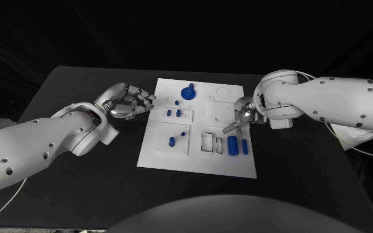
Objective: Assemble the parts on the task board
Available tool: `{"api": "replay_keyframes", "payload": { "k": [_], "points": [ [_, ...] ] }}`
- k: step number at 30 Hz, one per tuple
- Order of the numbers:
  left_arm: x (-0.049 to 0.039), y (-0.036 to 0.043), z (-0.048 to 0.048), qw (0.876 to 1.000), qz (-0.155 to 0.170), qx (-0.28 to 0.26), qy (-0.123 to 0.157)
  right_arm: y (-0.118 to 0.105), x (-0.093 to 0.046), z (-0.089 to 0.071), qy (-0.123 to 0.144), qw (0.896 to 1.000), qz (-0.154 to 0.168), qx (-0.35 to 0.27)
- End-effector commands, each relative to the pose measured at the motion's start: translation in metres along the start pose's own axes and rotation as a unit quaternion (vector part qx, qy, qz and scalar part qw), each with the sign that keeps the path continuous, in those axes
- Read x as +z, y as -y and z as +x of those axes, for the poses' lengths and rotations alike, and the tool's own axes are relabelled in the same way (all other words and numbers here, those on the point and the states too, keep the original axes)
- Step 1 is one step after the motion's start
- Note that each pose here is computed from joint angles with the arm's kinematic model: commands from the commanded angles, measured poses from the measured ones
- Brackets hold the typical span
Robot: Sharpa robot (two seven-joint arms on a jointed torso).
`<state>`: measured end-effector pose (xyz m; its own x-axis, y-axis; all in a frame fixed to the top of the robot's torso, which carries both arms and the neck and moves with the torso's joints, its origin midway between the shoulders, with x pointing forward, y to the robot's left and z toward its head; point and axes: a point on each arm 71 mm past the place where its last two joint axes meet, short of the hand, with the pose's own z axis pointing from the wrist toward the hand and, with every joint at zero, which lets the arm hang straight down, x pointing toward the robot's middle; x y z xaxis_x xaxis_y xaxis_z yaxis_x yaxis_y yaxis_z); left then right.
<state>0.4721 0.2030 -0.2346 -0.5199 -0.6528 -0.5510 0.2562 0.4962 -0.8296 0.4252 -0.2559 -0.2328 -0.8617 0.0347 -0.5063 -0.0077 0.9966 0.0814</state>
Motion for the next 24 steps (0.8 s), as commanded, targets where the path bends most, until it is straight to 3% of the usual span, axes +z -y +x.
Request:
{"api": "replay_keyframes", "payload": {
  "k": [1, 24],
  "points": [
    [0.0008, 0.0016, 0.0009, 1.000, 0.004, -0.004, -0.003, 0.000, 0.003, 0.003, -0.001, 1.000, -0.002, 0.010],
    [0.0023, 0.0008, 0.0025, 1.000, 0.000, -0.005, -0.008, 0.002, 0.012, 0.014, -0.019, 1.000, 0.004, 0.008]
  ]
}}
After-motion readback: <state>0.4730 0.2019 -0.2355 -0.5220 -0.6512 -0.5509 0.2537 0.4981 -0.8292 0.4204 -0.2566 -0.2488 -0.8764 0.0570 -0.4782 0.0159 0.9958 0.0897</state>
